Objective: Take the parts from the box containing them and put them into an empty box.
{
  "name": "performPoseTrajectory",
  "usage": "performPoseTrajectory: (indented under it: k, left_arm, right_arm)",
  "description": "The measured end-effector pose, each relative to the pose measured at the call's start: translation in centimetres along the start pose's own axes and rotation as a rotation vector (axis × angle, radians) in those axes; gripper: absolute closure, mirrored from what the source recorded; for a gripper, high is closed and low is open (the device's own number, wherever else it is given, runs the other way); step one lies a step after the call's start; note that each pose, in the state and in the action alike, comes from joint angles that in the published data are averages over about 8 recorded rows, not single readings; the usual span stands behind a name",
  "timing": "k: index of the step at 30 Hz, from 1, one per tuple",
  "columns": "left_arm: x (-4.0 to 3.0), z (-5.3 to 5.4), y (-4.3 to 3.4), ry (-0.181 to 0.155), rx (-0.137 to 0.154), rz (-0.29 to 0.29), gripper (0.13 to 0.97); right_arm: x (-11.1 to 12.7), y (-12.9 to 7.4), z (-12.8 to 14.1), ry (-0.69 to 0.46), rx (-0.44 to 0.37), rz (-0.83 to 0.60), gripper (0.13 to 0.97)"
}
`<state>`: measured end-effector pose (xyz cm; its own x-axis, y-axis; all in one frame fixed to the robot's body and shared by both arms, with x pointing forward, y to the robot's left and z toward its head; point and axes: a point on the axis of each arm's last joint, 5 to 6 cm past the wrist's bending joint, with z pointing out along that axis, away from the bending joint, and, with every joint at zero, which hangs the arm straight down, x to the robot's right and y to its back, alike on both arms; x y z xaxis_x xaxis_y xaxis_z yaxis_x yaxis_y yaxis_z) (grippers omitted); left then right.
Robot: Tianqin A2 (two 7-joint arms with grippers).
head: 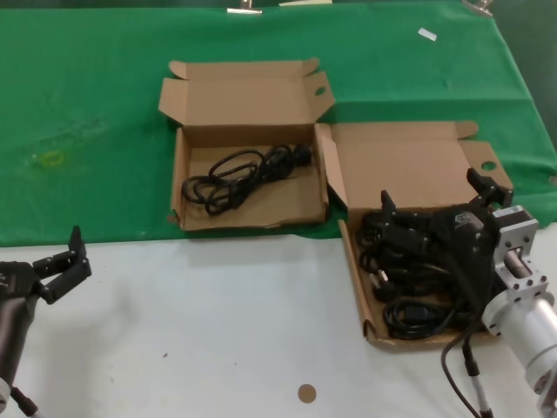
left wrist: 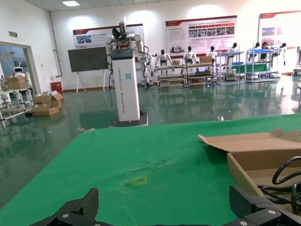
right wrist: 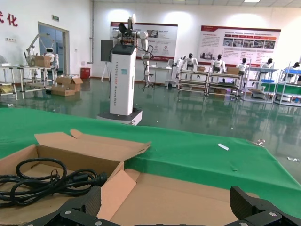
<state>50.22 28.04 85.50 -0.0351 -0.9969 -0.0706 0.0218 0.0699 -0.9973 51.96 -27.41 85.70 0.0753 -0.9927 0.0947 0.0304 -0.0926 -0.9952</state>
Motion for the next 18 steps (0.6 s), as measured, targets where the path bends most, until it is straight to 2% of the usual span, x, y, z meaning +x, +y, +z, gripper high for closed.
performPoseTrajectory:
  k: [18]
  left_arm:
    - [0.0,0.0,0.0,0.0,0.0,0.0,0.132]
  right_arm:
    - [0.0,0.0,0.0,0.0,0.0,0.0,0.13]
